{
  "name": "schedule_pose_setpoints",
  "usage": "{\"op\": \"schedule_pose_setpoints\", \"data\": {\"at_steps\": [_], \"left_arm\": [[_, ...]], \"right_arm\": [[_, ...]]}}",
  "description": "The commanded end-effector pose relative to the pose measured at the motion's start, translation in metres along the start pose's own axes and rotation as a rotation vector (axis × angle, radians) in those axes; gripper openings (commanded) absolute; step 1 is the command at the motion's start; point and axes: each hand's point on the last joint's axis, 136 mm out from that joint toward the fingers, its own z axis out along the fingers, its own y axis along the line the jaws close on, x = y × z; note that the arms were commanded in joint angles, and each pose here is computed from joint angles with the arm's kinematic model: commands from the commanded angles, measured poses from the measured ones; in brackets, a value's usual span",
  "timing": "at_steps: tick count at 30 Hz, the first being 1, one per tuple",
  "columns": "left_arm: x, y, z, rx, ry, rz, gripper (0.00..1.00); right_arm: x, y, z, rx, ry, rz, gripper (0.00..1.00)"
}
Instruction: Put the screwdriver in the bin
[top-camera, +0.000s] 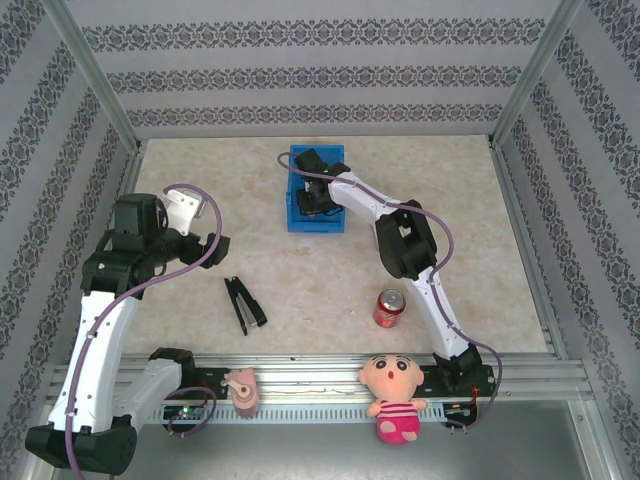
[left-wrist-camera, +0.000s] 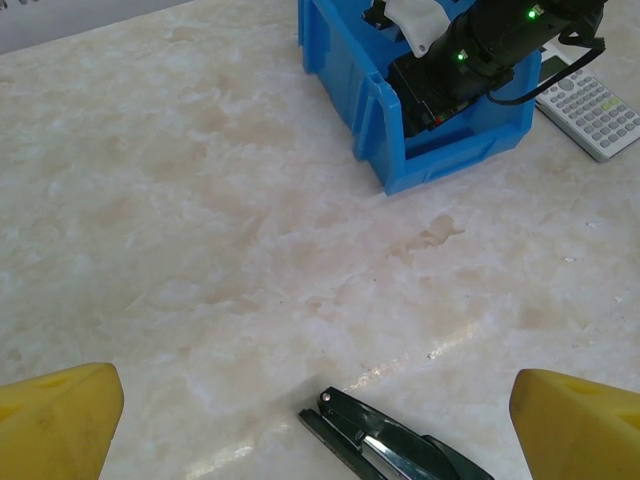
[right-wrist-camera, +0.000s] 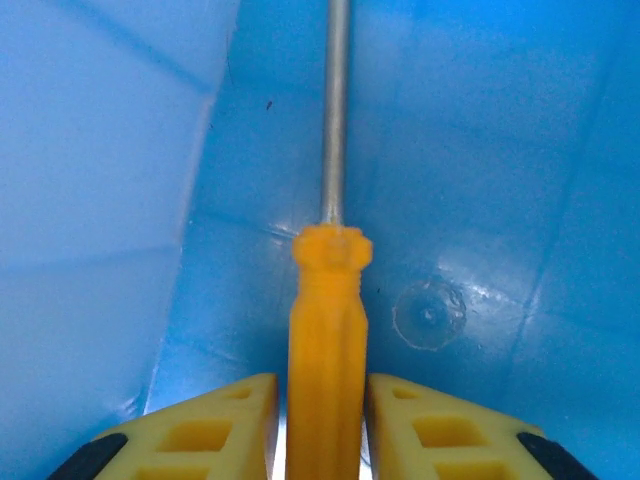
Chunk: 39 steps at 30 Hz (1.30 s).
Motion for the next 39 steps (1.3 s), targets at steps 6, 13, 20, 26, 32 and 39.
{"op": "schedule_pose_setpoints", "data": {"at_steps": [6, 13, 20, 26, 32, 39], "left_arm": [[0.006, -0.005, -0.001, 0.015, 0.013, -0.011, 0.99], [0.007, -0.002, -0.001, -0.003, 0.021, 0.005, 0.99], [0.007, 0.000, 0.000, -0.014, 0.023, 0.000, 0.99], [0.010, 0.008, 0.004, -0.047, 0.043, -0.003, 0.99], [0.011, 0.017, 0.008, -0.093, 0.065, -0.022, 0.99], [0.013, 0.031, 0.019, -0.157, 0.068, -0.080, 0.99]], "right_arm": [[-0.014, -0.004, -0.030, 0.021, -0.039, -0.032, 0.39], [-0.041, 0.005, -0.085, 0.000, -0.148, -0.049, 0.42], [-0.057, 0.013, -0.151, -0.035, -0.252, -0.071, 0.43], [-0.055, 0.019, -0.227, -0.086, -0.381, -0.103, 0.44], [-0.026, 0.004, -0.292, -0.089, -0.507, -0.136, 0.46], [0.021, -0.037, -0.339, -0.032, -0.676, -0.104, 0.54]]}}
